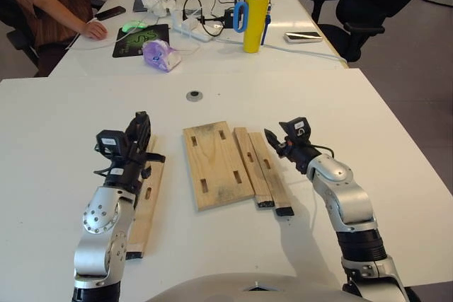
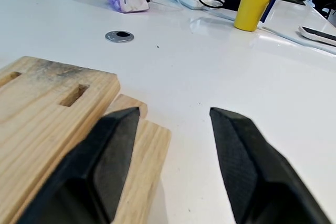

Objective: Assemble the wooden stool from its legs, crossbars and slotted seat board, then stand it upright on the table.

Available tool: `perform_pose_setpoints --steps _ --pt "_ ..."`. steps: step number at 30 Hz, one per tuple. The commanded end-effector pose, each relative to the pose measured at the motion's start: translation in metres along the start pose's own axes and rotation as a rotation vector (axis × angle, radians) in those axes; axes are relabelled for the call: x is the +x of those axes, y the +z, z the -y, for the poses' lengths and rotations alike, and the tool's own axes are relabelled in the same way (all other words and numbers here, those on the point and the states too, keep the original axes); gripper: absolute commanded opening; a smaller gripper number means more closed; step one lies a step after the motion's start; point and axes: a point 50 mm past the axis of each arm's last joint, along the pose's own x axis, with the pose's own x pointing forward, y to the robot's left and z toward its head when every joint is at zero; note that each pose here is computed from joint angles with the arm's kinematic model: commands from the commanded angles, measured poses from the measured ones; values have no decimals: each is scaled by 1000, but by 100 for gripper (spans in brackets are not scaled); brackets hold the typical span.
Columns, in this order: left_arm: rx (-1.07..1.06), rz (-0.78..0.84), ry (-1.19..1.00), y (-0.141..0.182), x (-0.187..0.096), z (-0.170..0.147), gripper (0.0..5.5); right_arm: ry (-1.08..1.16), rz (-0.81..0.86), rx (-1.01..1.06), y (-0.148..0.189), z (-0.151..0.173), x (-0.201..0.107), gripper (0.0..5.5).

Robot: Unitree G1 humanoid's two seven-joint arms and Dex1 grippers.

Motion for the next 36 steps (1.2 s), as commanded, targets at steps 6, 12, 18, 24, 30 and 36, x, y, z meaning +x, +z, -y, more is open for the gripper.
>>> perform_pose_setpoints --steps 6,12,18,24,30,36 --pt "-604 -39 -14 10 66 20 44 559 154 68 47 -73 -9 247" --pt "-641 -57 -28 13 76 29 44 637 148 118 60 -91 -4 247" --pt "-656 -109 -61 6 81 37 44 779 218 295 78 -108 -11 229" --pt "-641 -171 -129 3 82 48 44 825 203 327 83 -110 -7 134" --pt "-658 -172 -165 10 83 55 44 823 118 321 68 -115 -3 57" --pt "-674 -178 -199 16 82 61 44 756 50 310 57 -114 4 55"
